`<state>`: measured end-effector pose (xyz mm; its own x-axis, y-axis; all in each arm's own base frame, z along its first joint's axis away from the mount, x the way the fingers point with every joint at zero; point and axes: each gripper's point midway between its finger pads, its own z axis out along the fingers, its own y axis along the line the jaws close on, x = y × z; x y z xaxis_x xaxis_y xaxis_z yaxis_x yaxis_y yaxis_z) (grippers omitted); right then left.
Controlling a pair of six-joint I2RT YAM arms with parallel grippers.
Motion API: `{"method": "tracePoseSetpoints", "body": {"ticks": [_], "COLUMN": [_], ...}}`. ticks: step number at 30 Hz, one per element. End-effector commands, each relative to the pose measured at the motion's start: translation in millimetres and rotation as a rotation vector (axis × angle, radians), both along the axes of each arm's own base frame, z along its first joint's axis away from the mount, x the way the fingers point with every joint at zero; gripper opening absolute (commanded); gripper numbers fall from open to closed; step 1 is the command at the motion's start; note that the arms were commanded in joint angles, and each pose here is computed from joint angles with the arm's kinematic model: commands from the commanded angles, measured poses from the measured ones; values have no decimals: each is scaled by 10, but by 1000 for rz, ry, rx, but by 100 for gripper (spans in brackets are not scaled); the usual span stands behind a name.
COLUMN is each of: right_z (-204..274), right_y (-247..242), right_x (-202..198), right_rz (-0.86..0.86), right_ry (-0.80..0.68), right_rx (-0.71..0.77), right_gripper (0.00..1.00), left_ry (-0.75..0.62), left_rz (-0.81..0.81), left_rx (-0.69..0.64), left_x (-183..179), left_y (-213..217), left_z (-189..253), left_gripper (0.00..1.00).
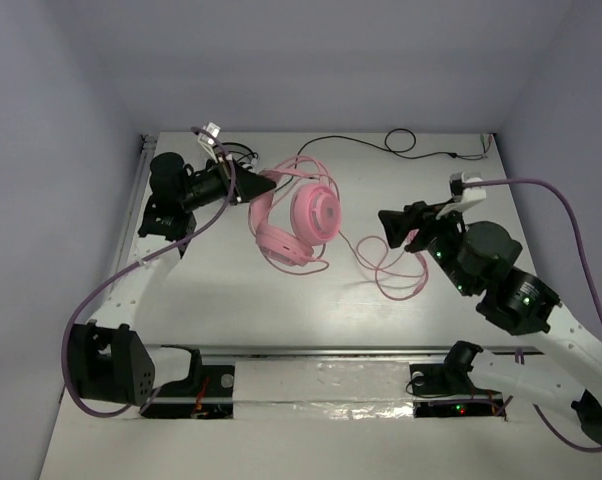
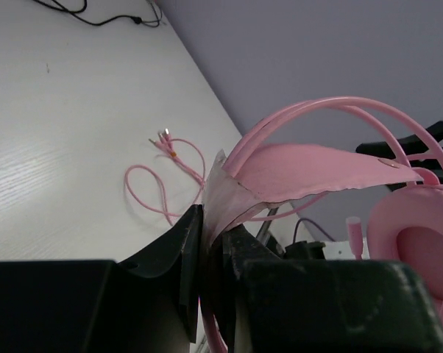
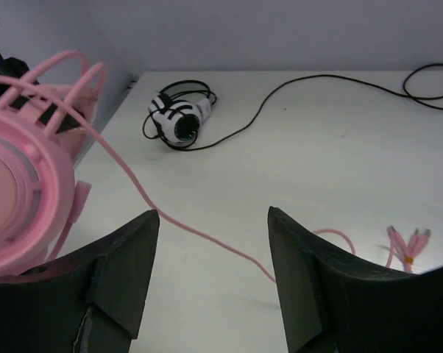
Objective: Wrap the headphones
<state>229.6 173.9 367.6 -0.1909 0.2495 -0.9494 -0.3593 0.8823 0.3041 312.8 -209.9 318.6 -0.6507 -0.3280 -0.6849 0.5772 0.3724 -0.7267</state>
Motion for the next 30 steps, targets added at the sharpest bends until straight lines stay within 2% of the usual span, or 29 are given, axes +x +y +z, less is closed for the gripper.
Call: {"method": "tracePoseSetpoints", "body": {"ticks": [1, 3, 8, 13, 17, 23, 30], "right_z": [-22, -217, -607, -868, -1404, -1605, -1870], "right_y": [304, 413, 489, 487, 745, 818, 876], "right_x": [31, 84, 337, 669, 751, 689, 811], "right_rz": [106, 134, 146, 172, 265, 307, 291], "right_ry": [-38, -35, -8, -10, 90, 86, 155], "right_rx": [58, 66, 99, 133, 70, 130, 86], "right_gripper": [67, 67, 70, 71, 71, 69, 64], "left_ry": [-54, -9, -13, -44, -58, -80, -102], "left_rz": [-39, -50, -2, 80, 142, 224, 226], "left_rx": [-132, -169, -213, -168, -133, -100, -126], "left_x": [-93, -90, -18, 59, 138, 249, 269], "left_y": [17, 28, 105, 194, 273, 356, 354], "left_z": [513, 534, 684, 796, 821, 865, 1037], "left_gripper": [0, 0, 0, 0, 0, 0, 0]}}
